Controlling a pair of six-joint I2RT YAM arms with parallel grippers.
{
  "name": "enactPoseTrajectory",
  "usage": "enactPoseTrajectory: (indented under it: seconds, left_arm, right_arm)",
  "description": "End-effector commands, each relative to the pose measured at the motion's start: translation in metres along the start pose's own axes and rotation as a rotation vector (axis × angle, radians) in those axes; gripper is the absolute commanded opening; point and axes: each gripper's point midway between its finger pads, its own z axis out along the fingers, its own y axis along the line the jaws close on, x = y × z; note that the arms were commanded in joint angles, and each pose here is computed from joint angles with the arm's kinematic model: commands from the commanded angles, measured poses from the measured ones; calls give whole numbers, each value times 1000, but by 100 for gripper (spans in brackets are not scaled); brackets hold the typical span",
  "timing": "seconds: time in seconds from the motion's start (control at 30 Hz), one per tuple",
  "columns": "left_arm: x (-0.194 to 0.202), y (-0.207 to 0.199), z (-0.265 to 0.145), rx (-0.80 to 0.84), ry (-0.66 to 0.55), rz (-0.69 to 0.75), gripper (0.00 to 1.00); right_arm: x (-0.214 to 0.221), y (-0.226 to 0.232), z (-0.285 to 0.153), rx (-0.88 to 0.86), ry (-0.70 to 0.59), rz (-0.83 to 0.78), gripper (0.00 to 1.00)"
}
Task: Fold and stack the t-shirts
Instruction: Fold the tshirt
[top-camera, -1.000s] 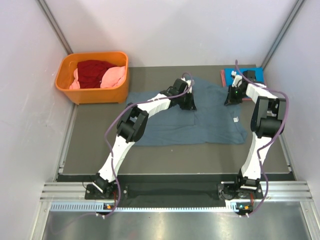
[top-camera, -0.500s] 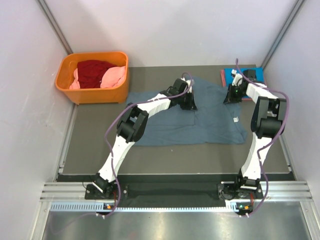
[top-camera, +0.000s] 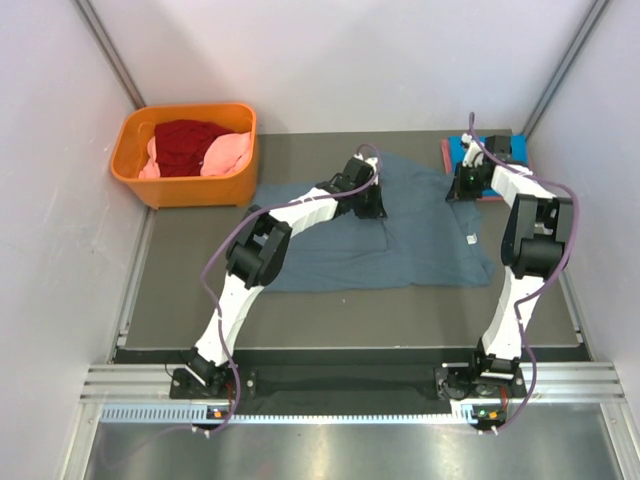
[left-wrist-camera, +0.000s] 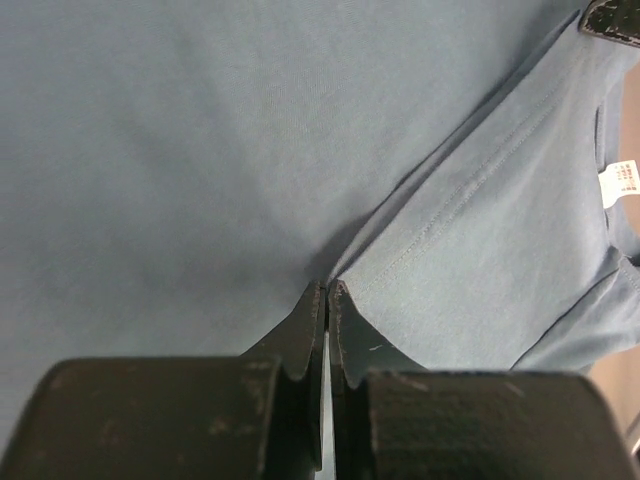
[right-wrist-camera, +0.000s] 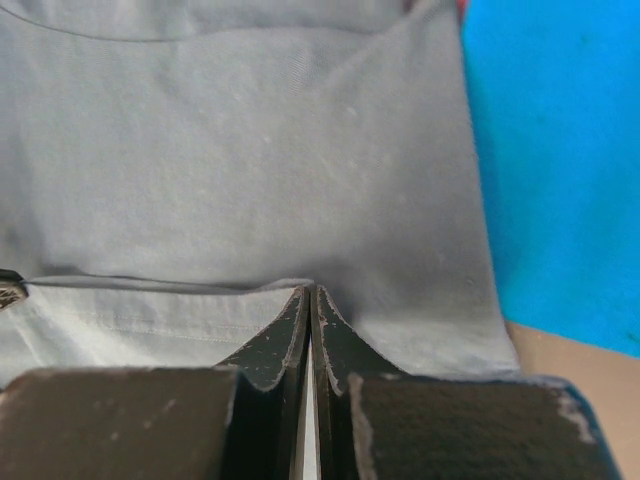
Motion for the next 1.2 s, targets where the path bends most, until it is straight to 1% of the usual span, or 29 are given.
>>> enactPoseTrajectory:
  seconds: [0.0, 0.17, 0.4, 0.57, 0.73, 0.83, 1.03, 1.17]
  left_arm:
    - [-44, -25, -31, 18, -148, 22, 0]
    - [-47, -27, -39, 15, -166, 24, 0]
    - [-42, -23, -37, 2, -157, 14, 0]
    - [-41, -16, -39, -29, -161, 12, 0]
    - [-44, 1, -44, -134, -185, 1, 0]
    - [-45, 3, -45, -142, -195, 8, 0]
    - [-43, 1, -37, -122, -172, 4, 0]
    - [-39, 5, -34, -135, -163, 1, 0]
  right_arm:
    - [-53, 20, -26, 2, -162, -135, 0]
    - [-64, 25, -31, 14, -210, -172, 0]
    - [-81, 36, -32, -4, -276, -228, 0]
    - [-82, 42, -22, -31, -273, -254, 0]
    - [-77, 41, -13, -28, -252, -277, 0]
    - [-72, 35, -9, -2, -236, -287, 0]
    - [-71, 24, -7, 46, -231, -310, 0]
    - [-74, 27, -4, 26, -236, -296, 0]
